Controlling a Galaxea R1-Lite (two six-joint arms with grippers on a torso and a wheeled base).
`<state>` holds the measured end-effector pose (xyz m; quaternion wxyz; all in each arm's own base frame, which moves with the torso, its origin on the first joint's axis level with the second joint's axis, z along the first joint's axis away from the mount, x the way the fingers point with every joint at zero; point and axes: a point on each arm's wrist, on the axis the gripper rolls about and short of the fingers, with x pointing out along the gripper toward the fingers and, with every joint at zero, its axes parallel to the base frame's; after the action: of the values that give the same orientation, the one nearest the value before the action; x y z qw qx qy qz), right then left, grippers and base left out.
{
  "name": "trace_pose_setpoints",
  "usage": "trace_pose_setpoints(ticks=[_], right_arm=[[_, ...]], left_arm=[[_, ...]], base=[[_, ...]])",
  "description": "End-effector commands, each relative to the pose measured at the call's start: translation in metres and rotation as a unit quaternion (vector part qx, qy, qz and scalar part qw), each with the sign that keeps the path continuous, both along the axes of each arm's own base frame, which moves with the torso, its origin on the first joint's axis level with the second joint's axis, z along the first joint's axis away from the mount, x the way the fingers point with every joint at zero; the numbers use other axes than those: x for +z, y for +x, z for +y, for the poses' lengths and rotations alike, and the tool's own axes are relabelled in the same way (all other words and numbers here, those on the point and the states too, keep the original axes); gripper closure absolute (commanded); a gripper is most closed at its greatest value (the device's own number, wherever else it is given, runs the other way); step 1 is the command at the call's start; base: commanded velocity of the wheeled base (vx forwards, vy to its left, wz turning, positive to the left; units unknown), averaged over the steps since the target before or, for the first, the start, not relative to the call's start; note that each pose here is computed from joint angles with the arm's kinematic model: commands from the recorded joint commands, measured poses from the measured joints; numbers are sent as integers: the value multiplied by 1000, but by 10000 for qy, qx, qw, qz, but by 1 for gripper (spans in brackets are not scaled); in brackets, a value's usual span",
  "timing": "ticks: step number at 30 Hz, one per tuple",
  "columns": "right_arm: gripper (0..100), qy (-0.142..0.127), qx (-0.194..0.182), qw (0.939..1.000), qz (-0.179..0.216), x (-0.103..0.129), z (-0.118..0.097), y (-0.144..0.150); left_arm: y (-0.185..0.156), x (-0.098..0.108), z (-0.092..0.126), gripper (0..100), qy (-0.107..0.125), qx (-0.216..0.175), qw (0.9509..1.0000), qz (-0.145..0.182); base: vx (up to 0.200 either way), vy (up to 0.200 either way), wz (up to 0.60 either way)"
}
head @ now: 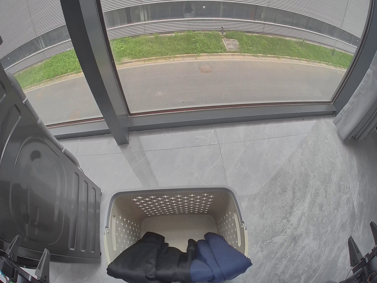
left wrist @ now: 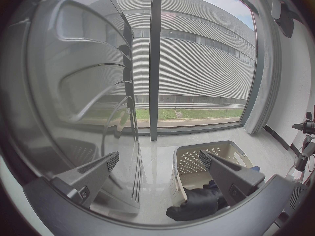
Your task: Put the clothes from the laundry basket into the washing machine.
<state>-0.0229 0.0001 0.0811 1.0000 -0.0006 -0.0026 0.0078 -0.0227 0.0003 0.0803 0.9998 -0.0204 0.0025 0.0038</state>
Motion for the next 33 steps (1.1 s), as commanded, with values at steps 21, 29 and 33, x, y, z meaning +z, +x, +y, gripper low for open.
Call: trace_pose_setpoints(ticks=[21,29,33], right_arm=[[0,-1,-1,10000,10,-5,0,0],[0,-1,-1,10000,10,-5,0,0],[0,-1,-1,10000,10,-5,0,0]], left_arm=[[0,-4,0,0,-3,-7,10000,-3],[0,-4,0,0,-3,1,10000,-3],[0,-5,0,0,-3,1,10000,5]], base=[[-200,0,0],[-200,0,0],[-200,0,0]])
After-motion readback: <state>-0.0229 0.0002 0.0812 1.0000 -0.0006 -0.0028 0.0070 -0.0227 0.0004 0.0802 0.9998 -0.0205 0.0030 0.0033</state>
